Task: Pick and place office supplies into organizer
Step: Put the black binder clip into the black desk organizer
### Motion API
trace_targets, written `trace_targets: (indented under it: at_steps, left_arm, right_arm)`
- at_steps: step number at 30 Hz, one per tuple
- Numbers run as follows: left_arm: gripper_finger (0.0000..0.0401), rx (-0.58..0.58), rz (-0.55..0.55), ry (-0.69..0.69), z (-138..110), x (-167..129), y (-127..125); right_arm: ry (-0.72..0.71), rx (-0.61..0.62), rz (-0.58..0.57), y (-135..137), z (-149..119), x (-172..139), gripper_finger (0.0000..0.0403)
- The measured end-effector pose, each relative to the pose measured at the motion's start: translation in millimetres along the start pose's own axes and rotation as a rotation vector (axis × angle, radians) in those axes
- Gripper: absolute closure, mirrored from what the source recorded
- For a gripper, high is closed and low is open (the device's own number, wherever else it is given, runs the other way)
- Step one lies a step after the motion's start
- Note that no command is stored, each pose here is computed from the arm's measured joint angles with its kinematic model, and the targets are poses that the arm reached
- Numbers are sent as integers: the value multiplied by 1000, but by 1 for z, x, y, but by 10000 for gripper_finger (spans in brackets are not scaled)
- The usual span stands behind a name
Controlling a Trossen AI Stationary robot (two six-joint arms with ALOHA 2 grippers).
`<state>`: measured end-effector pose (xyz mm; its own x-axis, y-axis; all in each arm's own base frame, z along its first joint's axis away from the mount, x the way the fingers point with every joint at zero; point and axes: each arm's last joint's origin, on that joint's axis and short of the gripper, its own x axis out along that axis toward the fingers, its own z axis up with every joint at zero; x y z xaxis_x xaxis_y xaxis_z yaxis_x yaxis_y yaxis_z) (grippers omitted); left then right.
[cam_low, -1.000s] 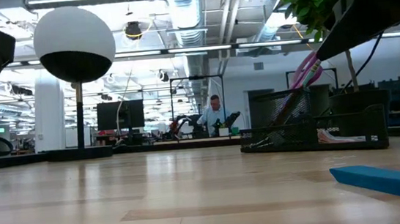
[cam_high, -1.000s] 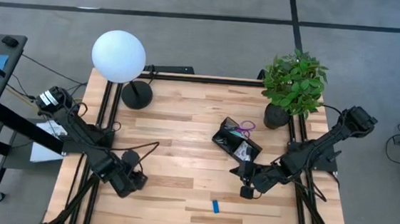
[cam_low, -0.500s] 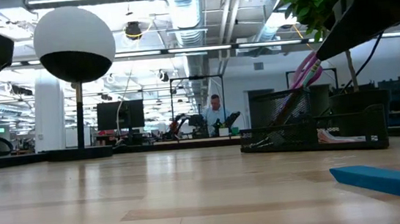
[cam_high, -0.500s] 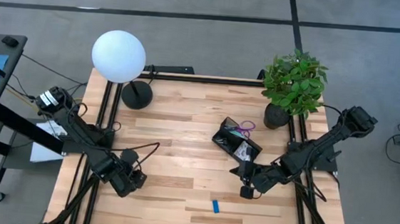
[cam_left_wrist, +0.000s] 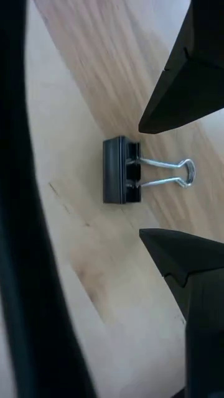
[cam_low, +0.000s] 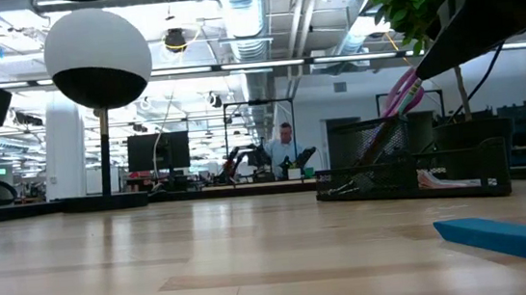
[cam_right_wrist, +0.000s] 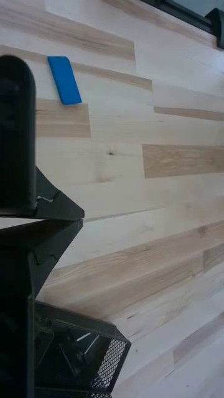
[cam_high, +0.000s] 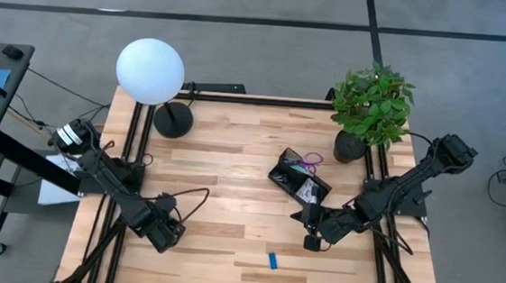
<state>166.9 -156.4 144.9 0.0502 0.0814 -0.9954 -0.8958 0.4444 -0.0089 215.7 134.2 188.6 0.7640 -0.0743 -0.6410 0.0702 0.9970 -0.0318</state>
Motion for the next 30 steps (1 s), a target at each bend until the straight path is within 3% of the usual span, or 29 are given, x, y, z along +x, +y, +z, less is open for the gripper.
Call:
trace_targets:
  at_steps: [9, 17, 30]
  left_arm:
    - [143, -2, -24, -92, 4, 0, -1]
    - [145, -6, -18, -70, 3, 0, -1]
    - [221, -72, -42, -82, 4, 12, 7]
  right_arm:
    - [0, 0, -1, 0, 0, 0, 398]
    - [0, 0, -1, 0, 0, 0, 398]
    - [0, 0, 0, 0, 0, 0, 398]
